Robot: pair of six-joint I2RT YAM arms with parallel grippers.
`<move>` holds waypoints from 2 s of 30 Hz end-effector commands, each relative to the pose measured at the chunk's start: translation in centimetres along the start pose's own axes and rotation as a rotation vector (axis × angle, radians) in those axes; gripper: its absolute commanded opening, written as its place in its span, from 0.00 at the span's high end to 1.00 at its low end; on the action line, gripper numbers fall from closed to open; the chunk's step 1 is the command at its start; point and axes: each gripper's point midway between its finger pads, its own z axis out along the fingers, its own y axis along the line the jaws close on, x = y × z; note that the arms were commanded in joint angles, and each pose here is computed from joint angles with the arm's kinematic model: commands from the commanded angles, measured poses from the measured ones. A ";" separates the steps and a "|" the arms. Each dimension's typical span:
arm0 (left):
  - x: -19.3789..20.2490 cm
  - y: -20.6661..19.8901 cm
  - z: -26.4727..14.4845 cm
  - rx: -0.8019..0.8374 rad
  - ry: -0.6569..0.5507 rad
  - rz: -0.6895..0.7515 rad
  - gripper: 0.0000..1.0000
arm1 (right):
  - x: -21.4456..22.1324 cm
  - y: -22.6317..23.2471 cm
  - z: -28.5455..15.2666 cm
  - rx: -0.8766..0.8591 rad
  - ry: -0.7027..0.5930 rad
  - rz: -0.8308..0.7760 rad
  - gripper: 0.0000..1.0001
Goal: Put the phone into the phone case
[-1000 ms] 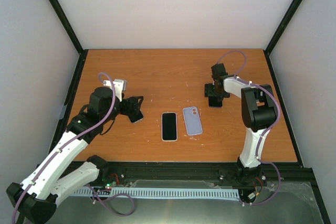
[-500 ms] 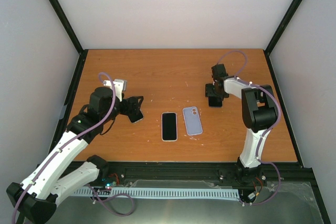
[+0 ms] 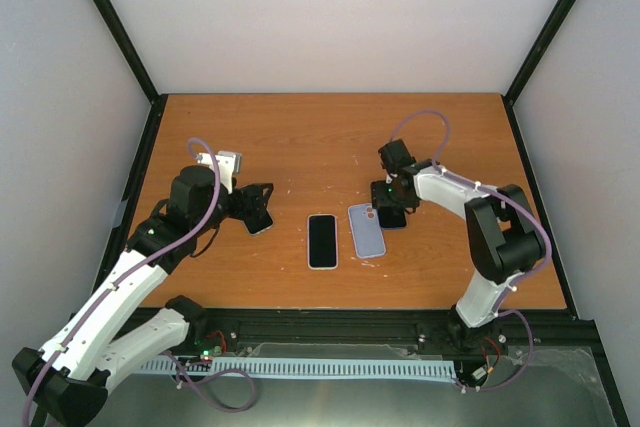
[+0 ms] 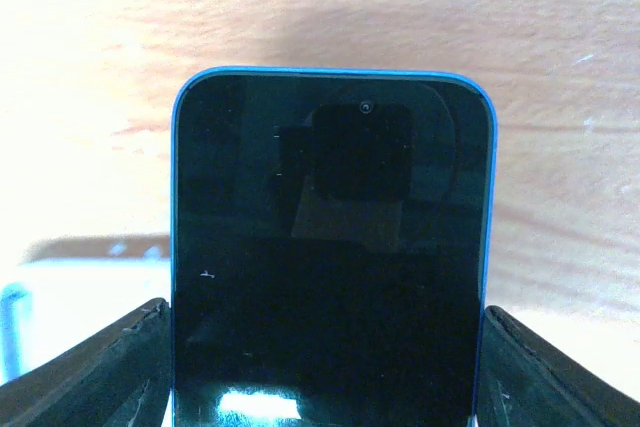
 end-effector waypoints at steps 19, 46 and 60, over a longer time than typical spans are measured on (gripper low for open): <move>-0.8 -0.4 -0.5 0.015 -0.029 -0.003 0.00 | 5.6 7.3 -2.5 -0.116 0.003 -0.065 0.39; -0.8 -0.4 -0.5 0.014 -0.028 -0.003 0.01 | 6.1 7.2 -0.3 -0.026 0.063 -0.082 0.38; -0.8 -0.4 -0.5 0.013 -0.028 -0.003 0.01 | 4.9 7.1 0.2 0.022 0.052 -0.081 0.35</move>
